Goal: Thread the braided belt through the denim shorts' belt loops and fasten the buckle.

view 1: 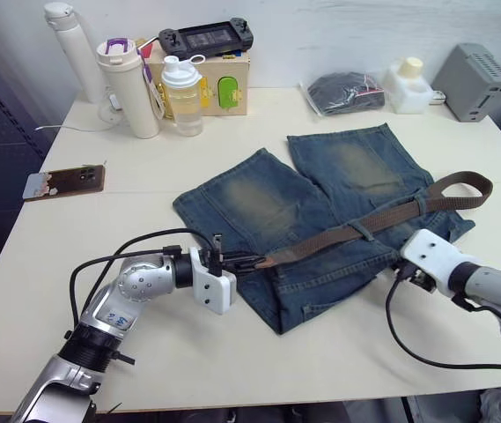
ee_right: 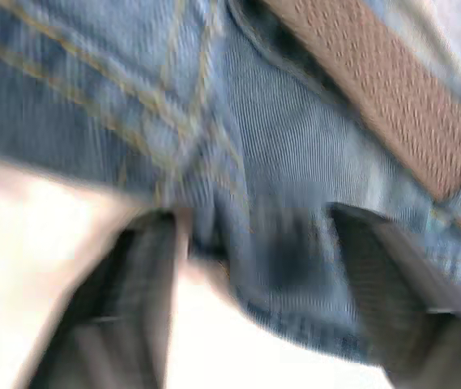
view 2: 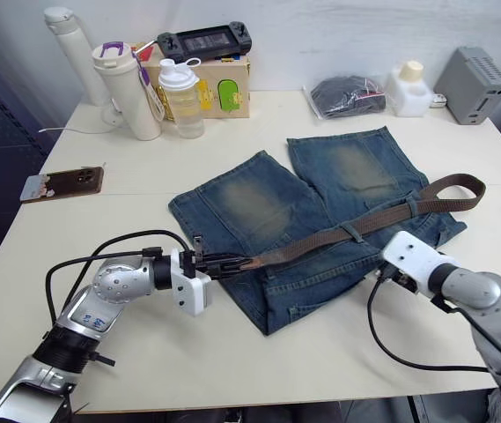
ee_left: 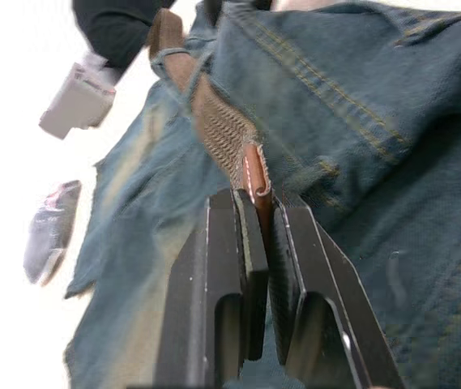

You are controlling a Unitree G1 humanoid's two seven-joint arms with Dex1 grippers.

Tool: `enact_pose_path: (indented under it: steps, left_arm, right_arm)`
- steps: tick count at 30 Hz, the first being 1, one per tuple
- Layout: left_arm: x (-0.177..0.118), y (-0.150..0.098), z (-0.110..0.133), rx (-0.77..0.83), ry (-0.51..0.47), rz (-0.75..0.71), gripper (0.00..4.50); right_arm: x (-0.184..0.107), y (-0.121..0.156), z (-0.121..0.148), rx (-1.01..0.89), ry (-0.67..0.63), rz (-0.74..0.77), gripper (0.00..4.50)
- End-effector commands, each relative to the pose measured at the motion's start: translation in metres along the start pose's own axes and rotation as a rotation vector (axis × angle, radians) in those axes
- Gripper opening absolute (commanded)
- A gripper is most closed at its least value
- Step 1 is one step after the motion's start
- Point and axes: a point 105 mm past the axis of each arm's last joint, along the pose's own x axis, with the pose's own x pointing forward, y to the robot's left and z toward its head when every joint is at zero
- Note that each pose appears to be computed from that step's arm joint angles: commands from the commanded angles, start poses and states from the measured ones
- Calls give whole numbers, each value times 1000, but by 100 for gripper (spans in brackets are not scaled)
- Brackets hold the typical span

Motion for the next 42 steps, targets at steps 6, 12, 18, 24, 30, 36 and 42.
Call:
enact_pose_path:
  steps: [6, 12, 18, 24, 30, 36, 42]
  left_arm:
    - [-13, 8, 10, 112, -18, 80, 0]
    - [-15, 9, 15, 163, -35, 90, 0]
    - [-18, 7, 16, 190, -38, 80, 0]
    - [-19, 10, 16, 195, -27, 79, 0]
    - [-20, 11, 16, 197, -22, 75, 0]
    - [-19, 12, 14, 187, -15, 76, 0]
    - [-20, 8, 10, -7, 7, 82, 101]
  right_arm:
    - [-46, 15, 80, 579, -259, 421, 445]
    - [-38, 79, 129, 999, -447, 839, 445]
    - [-8, 109, 147, 1477, -421, 783, 445]
    - [12, 101, 155, 1754, -421, 647, 445]
    - [15, 98, 154, 1800, -410, 606, 315]
    - [16, 95, 155, 1820, -417, 601, 75]
    - [16, 84, 158, 1834, -453, 579, 0]
